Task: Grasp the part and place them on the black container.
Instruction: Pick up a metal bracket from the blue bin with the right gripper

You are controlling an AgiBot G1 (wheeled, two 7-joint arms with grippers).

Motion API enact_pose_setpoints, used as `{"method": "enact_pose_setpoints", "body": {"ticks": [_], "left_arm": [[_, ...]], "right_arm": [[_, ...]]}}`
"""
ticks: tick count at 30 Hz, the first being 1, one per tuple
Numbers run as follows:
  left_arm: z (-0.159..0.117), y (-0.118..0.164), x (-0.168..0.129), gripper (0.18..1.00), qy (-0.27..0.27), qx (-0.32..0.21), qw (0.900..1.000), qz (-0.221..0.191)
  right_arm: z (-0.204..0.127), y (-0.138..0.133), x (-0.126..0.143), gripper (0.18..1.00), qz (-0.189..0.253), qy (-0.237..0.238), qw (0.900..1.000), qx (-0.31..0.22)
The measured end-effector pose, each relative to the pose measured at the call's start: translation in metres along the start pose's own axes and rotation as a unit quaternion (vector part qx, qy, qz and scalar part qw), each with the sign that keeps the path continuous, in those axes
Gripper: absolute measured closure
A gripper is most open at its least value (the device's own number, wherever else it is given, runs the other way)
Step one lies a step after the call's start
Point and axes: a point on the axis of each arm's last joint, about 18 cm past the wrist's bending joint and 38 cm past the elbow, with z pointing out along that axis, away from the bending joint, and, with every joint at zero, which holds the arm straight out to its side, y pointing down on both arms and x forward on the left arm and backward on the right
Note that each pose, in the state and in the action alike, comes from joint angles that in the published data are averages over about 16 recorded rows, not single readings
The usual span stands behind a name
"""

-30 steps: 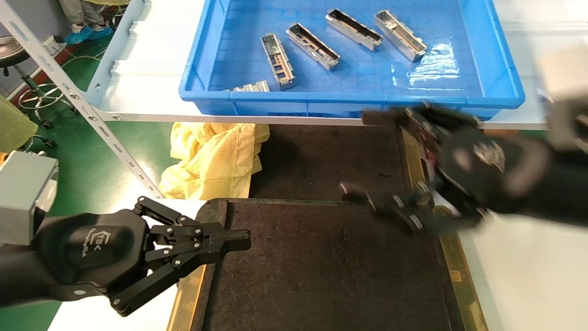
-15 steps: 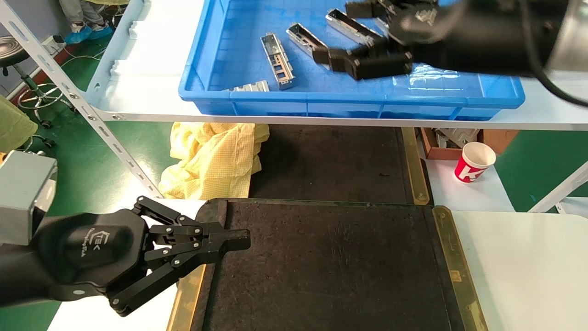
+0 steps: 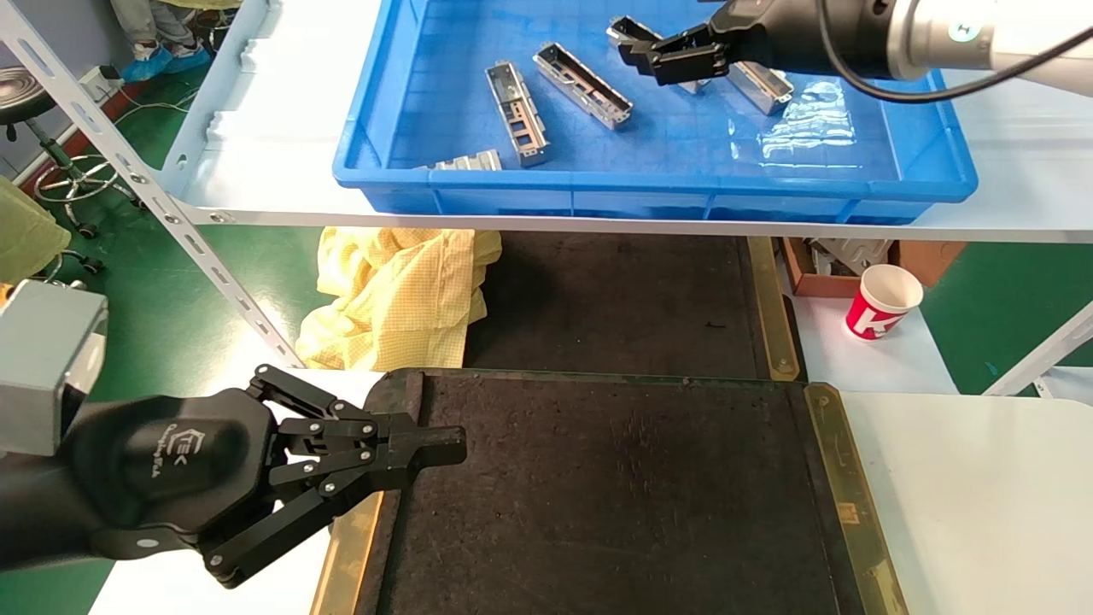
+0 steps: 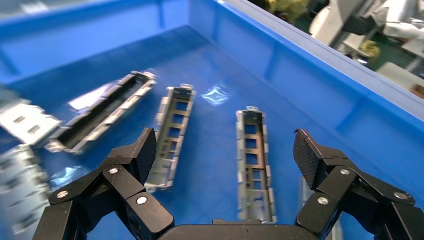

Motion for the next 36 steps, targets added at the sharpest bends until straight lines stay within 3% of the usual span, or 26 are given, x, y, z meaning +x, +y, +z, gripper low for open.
{"method": "enact_pose_setpoints", "body": {"ticks": [14, 28, 36], "left_arm": [[0.000, 0.000, 0.000, 0.993, 0.000, 0.000, 1.0000, 0.000], [0.000, 0.000, 0.000, 0.993, 0.000, 0.000, 1.0000, 0.000], [0.000, 0.000, 0.000, 0.993, 0.000, 0.000, 1.0000, 0.000]], "right_arm": [[0.027, 0.015, 0.001, 0.178, -0.025, 0.045, 0.998, -0.042], [0.031, 0.031, 0.002, 0.205, 0.006, 0.065, 0.997, -0.041], [0.033, 0.035, 0.002, 0.281, 0.023, 0.073, 0.997, -0.033]]}}
